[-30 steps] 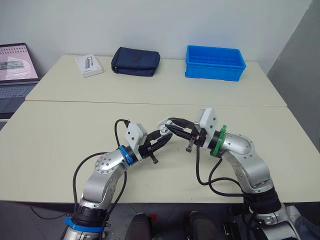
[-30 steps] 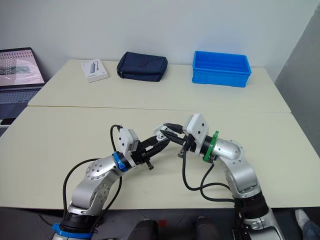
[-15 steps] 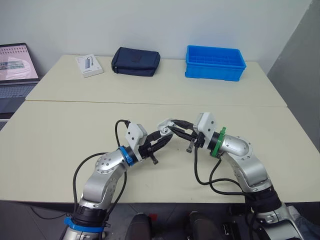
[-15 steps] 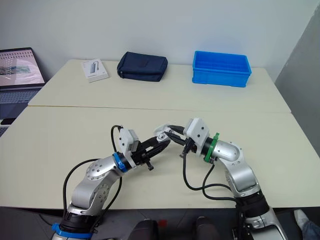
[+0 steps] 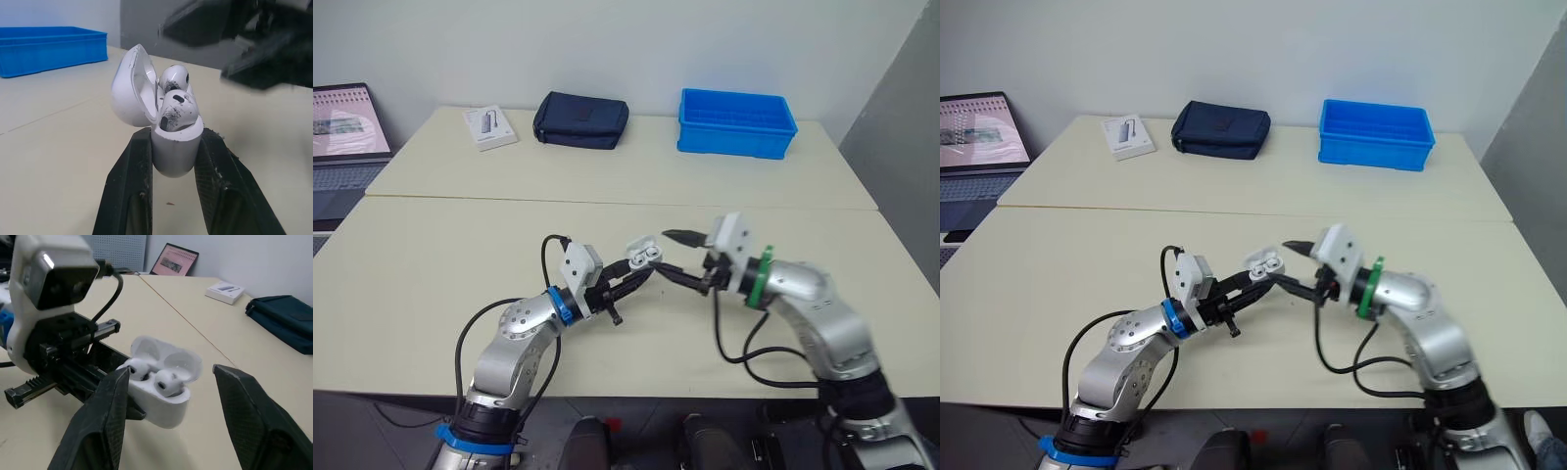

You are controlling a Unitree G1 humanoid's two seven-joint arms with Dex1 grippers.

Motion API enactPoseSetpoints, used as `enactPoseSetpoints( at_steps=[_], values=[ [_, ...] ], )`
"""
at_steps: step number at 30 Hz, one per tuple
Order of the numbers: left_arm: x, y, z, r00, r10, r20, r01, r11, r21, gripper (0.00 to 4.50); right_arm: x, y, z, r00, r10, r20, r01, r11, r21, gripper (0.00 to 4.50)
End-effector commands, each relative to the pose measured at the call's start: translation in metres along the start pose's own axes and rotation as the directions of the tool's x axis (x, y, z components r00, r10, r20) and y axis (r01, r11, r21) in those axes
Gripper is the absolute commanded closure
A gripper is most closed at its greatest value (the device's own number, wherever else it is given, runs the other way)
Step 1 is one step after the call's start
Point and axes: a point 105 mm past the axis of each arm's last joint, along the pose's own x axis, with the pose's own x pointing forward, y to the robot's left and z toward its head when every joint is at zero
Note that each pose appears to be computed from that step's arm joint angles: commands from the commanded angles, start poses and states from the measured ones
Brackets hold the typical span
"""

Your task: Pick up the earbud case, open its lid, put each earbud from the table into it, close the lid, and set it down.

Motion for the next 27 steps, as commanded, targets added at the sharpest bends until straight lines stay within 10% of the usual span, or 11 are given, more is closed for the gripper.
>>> enactPoseSetpoints(
  at_steps=[1,6,13,27],
  values=[
    [0.003,-0.014,0.011,0.988,-0.157,0.006,0.157,0.987,-0.012,3.69,-0.029,-0.013,0.021,1.000,-0.012,-0.024,0.012,1.000,0.007,1.61],
    [0.008,-0.032,0.011,0.926,-0.375,-0.041,0.372,0.926,-0.065,3.69,-0.046,-0.025,0.017,0.987,0.040,-0.153,-0.041,0.999,0.000,1.99],
    [0.014,-0.052,0.010,0.824,-0.562,-0.070,0.554,0.826,-0.106,3.69,-0.035,-0.011,-0.002,0.941,0.231,-0.246,-0.229,0.973,0.039,4.42],
    [0.017,-0.045,0.007,0.830,-0.553,-0.076,0.542,0.831,-0.127,3.69,-0.041,0.036,0.001,0.862,0.457,-0.220,-0.413,0.884,0.216,4.50]
  ],
)
